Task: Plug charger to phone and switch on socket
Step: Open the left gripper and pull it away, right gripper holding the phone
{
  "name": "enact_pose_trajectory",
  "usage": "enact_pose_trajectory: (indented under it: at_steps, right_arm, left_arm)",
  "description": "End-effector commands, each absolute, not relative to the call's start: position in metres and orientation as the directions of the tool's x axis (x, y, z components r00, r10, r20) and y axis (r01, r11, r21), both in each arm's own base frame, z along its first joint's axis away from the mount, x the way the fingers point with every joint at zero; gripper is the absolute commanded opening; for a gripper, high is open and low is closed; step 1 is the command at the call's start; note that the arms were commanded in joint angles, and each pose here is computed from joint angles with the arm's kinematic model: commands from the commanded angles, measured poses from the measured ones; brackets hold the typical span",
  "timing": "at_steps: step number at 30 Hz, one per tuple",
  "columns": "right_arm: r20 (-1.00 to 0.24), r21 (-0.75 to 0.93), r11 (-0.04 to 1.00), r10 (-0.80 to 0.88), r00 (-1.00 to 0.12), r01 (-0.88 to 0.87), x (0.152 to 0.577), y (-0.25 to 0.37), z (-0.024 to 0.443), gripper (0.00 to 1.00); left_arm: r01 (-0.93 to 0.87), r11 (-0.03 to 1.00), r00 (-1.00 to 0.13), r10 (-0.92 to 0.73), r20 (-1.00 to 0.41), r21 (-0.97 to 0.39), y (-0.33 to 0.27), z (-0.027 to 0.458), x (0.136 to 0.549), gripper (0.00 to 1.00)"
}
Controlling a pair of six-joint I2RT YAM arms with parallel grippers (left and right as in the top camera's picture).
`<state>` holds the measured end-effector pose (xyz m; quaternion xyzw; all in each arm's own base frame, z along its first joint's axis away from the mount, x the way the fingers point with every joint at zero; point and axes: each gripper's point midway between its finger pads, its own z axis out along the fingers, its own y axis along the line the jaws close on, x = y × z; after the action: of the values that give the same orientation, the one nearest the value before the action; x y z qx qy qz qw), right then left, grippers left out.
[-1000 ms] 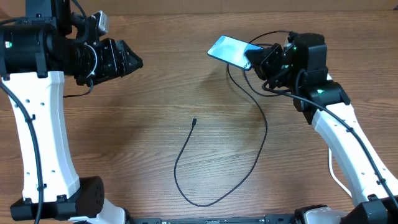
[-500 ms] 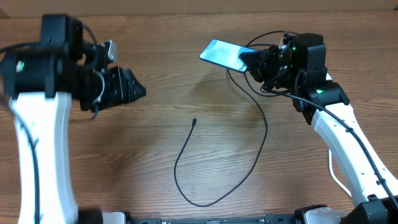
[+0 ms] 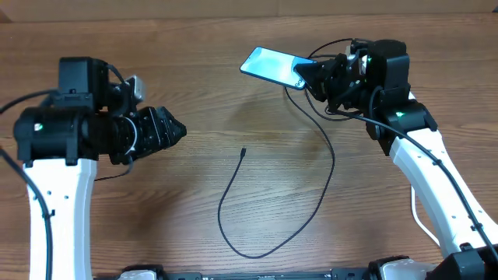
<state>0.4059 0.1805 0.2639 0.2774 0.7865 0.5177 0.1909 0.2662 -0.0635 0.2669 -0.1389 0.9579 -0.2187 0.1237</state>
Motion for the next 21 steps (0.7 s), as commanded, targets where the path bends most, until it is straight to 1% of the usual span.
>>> enact_pose_trajectory:
  at_steps: [1, 7, 12, 19, 21]
  right_arm:
    - [-0.059, 0.947, 0.282, 0.617, -0.785, 0.151, 0.401, 0.183, 0.303, 0.04]
    - [-0.042, 0.942, 0.287, 0.616, -0.787, 0.174, 0.399, 0.183, 0.298, 0.04]
    - [-0.039, 0.943, 0.285, 0.611, -0.791, 0.174, 0.398, 0.184, 0.298, 0.04]
    - [-0.027, 0.947, 0.276, 0.582, -0.813, 0.166, 0.393, 0.189, 0.300, 0.04]
    - [-0.025, 0.947, 0.274, 0.578, -0.816, 0.166, 0.393, 0.189, 0.300, 0.04]
  left_arm:
    - [-0.255, 0.862, -0.937, -0.332, -0.109, -0.437, -0.065, 0.250, 0.259, 0.64]
    - [-0.187, 0.862, -0.950, -0.280, -0.135, -0.470, -0.071, 0.257, 0.255, 0.62]
    - [-0.130, 0.871, -0.946, -0.252, -0.203, -0.474, -0.071, 0.271, 0.244, 0.64]
    - [-0.121, 0.880, -0.942, -0.247, -0.226, -0.458, -0.069, 0.279, 0.224, 0.64]
    - [-0.109, 0.880, -0.935, -0.248, -0.253, -0.462, -0.069, 0.283, 0.224, 0.64]
